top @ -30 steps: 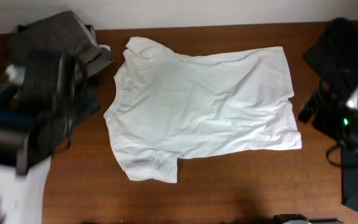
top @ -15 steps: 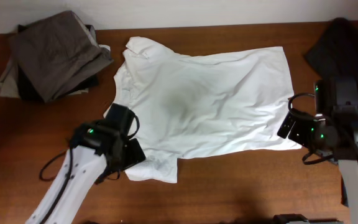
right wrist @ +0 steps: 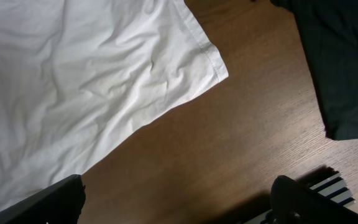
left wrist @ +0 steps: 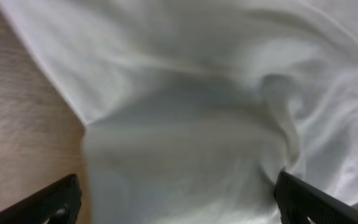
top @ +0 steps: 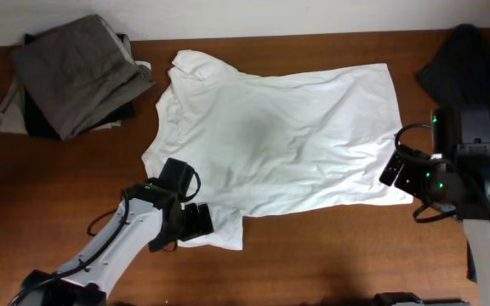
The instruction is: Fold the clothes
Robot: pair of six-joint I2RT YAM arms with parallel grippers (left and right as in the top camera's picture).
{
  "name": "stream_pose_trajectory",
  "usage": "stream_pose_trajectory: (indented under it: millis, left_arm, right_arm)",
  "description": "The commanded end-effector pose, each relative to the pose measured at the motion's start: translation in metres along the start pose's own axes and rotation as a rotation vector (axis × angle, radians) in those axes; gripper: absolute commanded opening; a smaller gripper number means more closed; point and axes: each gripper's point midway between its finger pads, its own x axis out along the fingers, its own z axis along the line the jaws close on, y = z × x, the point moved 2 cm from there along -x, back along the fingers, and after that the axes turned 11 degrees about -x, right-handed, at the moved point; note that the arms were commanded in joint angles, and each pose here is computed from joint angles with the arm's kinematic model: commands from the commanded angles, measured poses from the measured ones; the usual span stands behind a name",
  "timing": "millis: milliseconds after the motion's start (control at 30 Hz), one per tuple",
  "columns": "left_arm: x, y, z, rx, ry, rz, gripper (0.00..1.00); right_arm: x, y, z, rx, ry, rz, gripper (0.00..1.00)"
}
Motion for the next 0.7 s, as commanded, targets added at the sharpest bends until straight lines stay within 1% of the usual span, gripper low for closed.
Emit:
stream_pose_trajectory:
  millis: [0, 67, 100, 133, 167, 200, 233, 300, 400, 433, 467, 500, 567, 600, 667]
  left_arm:
    - [0.007, 0.005, -0.004, 0.109, 0.037, 0.024, 0.99]
    - [0.007, 0.008, -0.007, 0.125, 0.056, 0.041, 0.99]
    - [0.006, 0.013, -0.009, 0.129, 0.075, 0.070, 0.97]
    - [0.006, 0.014, -0.008, 0.128, 0.073, 0.074, 0.89]
    - [0.006, 0.015, -0.007, 0.128, 0.069, 0.078, 0.78]
    - [0.006, 0.015, -0.007, 0.127, 0.068, 0.080, 0.72]
    - [0.006, 0.016, -0.006, 0.126, 0.064, 0.085, 0.64]
    - [0.006, 0.020, -0.002, 0.122, 0.049, 0.102, 0.64]
    - [0.006, 0.024, 0.002, 0.118, 0.031, 0.122, 0.63]
    - [0.005, 0.025, 0.003, 0.117, 0.028, 0.126, 0.57]
    - [0.005, 0.027, 0.004, 0.114, 0.020, 0.136, 0.45]
    - [0.005, 0.030, 0.007, 0.111, 0.010, 0.148, 0.37]
    - [0.003, 0.037, 0.013, 0.095, -0.017, 0.183, 0.29]
    - [0.003, 0.040, 0.014, 0.094, -0.020, 0.196, 0.27]
    - [0.000, 0.045, 0.018, 0.090, -0.033, 0.214, 0.10]
  right_arm:
    - [-0.002, 0.000, -0.004, 0.008, 0.019, -0.018, 0.99]
    - [-0.002, 0.000, -0.004, 0.008, 0.019, -0.018, 0.99]
    - [-0.002, -0.001, -0.004, 0.008, 0.019, -0.020, 0.99]
    - [-0.002, -0.002, -0.004, 0.008, 0.019, -0.023, 0.99]
    - [-0.001, -0.003, -0.004, 0.009, 0.019, -0.029, 0.99]
    - [-0.001, -0.005, -0.004, 0.010, 0.020, -0.035, 0.99]
    - [0.000, -0.006, -0.004, 0.011, 0.025, -0.037, 0.99]
    - [0.003, -0.007, -0.003, 0.009, 0.029, -0.029, 0.99]
    - [0.012, -0.010, -0.008, 0.006, 0.081, -0.015, 0.98]
    - [0.015, -0.011, -0.008, 0.005, 0.084, -0.006, 0.99]
    - [0.020, -0.011, -0.007, 0.007, 0.089, 0.006, 0.98]
    - [0.026, -0.010, -0.006, 0.023, 0.095, 0.020, 0.99]
    - [0.035, -0.009, -0.007, 0.029, 0.112, 0.039, 0.99]
    - [0.040, -0.008, -0.009, 0.049, 0.124, 0.051, 0.99]
    - [0.054, -0.003, -0.019, 0.126, 0.156, 0.096, 0.99]
